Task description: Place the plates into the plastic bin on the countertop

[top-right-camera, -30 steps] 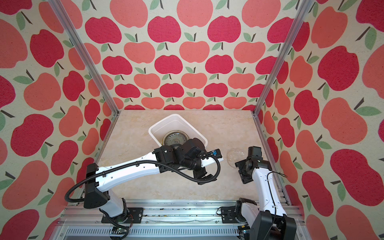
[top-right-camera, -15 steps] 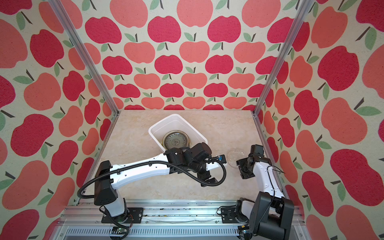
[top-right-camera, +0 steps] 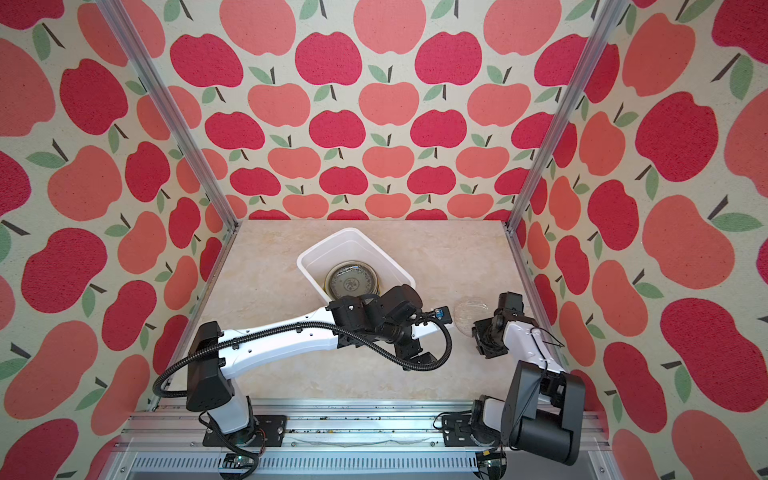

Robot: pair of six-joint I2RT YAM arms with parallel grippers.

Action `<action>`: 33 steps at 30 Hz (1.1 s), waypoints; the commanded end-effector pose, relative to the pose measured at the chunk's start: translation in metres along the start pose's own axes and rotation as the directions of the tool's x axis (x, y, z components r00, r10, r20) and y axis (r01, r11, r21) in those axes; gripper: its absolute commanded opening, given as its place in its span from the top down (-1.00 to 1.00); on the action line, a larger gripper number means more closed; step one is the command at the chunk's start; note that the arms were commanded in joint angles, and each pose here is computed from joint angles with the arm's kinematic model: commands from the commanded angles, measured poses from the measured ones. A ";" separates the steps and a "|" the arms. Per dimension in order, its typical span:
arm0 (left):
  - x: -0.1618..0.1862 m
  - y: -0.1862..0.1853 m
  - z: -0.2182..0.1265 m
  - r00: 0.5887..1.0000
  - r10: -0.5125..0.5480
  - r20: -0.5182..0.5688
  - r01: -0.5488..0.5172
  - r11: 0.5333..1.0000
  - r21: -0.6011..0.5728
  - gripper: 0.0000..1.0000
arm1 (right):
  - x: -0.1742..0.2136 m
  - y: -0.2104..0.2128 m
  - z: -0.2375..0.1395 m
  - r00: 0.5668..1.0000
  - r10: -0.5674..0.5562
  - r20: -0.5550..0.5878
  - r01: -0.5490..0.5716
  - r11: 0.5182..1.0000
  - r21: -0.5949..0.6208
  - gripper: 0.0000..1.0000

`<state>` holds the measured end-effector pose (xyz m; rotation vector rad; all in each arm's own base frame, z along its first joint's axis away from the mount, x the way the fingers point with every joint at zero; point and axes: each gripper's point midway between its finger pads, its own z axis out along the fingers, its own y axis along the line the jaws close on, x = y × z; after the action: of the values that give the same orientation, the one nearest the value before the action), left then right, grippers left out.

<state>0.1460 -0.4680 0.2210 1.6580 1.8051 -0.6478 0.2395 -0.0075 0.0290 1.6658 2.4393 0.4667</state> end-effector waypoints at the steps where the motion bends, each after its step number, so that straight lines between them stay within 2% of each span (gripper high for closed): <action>1: -0.007 0.002 -0.014 1.000 0.002 0.027 -0.001 1.000 -0.029 -0.98 | -0.003 0.003 0.004 1.000 -0.020 0.002 0.020 1.000 -0.013 0.36; 12: -0.008 0.006 -0.021 1.000 0.004 0.027 -0.003 0.998 -0.055 -0.98 | -0.010 0.003 0.010 0.999 -0.042 0.000 0.042 0.999 -0.010 0.59; 20: -0.022 0.014 -0.034 0.997 -0.009 0.078 0.017 0.994 -0.106 -0.98 | -0.015 0.015 -0.006 0.995 -0.100 0.031 0.101 0.994 -0.049 0.96; 26: -0.055 0.033 -0.080 0.975 -0.040 0.220 0.088 0.973 -0.215 -0.98 | -0.021 0.039 -0.064 0.974 -0.171 0.147 0.189 0.974 -0.121 1.00; 29: -0.067 0.051 -0.118 0.946 -0.053 0.318 0.157 0.938 -0.309 -0.98 | -0.023 0.054 -0.107 0.954 -0.208 0.217 0.244 0.958 -0.154 1.00; 33: -0.062 0.081 -0.176 0.889 -0.101 0.446 0.293 0.874 -0.388 -0.98 | -0.019 0.073 -0.163 0.922 -0.256 0.291 0.320 0.926 -0.201 1.00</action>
<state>0.1846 -0.4118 0.3543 1.1854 1.6760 -0.5859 0.2792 -0.0280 0.1819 1.2208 2.2366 0.5025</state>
